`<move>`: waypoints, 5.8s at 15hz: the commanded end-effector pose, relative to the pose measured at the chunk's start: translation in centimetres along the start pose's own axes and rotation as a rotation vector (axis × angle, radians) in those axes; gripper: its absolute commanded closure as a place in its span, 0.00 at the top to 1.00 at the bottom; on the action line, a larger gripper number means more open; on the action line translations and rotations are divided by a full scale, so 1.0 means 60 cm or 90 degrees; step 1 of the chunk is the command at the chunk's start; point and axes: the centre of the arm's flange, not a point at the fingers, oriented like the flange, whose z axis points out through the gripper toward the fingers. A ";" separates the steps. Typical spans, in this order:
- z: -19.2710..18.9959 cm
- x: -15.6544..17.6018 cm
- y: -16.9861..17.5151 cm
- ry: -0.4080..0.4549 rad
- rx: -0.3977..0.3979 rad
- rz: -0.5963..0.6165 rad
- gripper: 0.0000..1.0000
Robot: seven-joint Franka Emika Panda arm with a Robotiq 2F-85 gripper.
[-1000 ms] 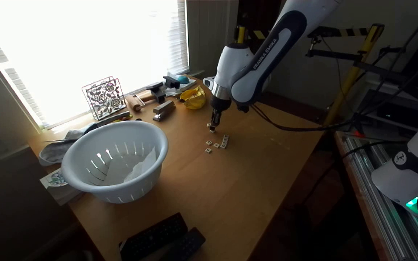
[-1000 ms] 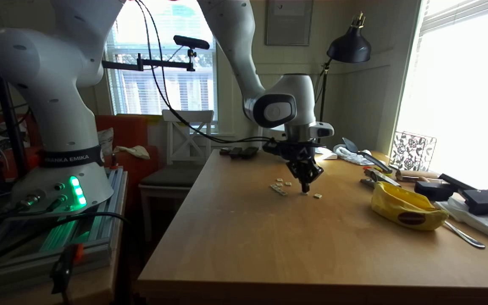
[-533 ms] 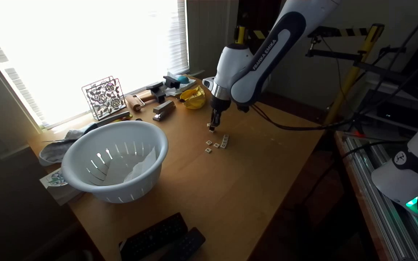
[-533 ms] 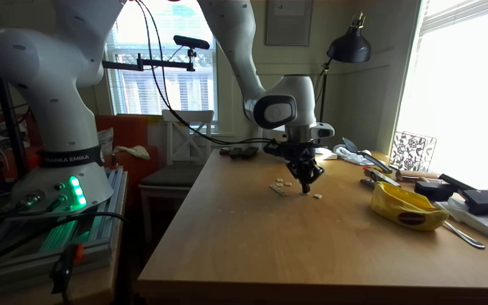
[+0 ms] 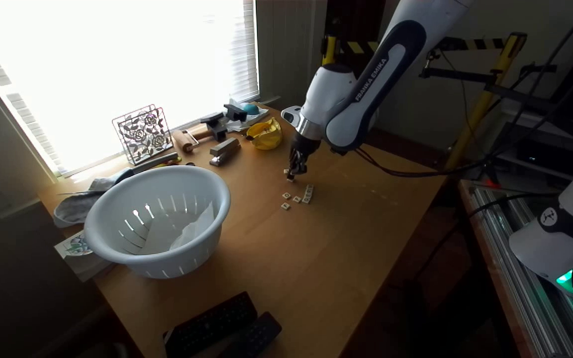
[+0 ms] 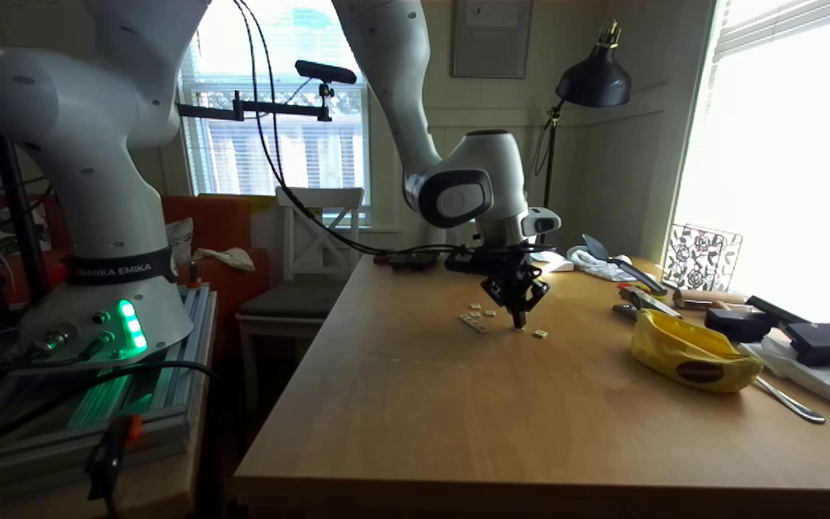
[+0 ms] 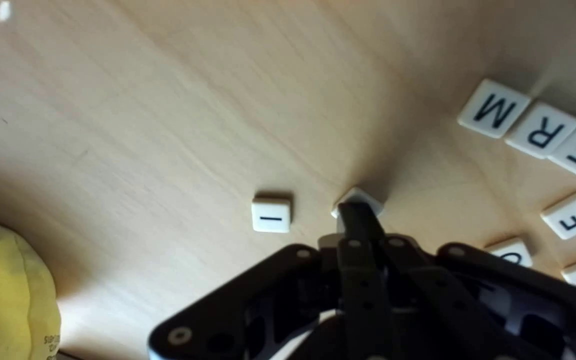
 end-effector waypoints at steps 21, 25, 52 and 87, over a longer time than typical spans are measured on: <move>-0.019 -0.106 -0.045 -0.010 -0.001 -0.128 0.00; -0.020 -0.105 -0.046 -0.009 0.001 -0.138 0.00; -0.027 -0.114 -0.063 -0.007 0.011 -0.145 0.00; -0.069 -0.113 -0.062 0.006 -0.024 -0.141 0.00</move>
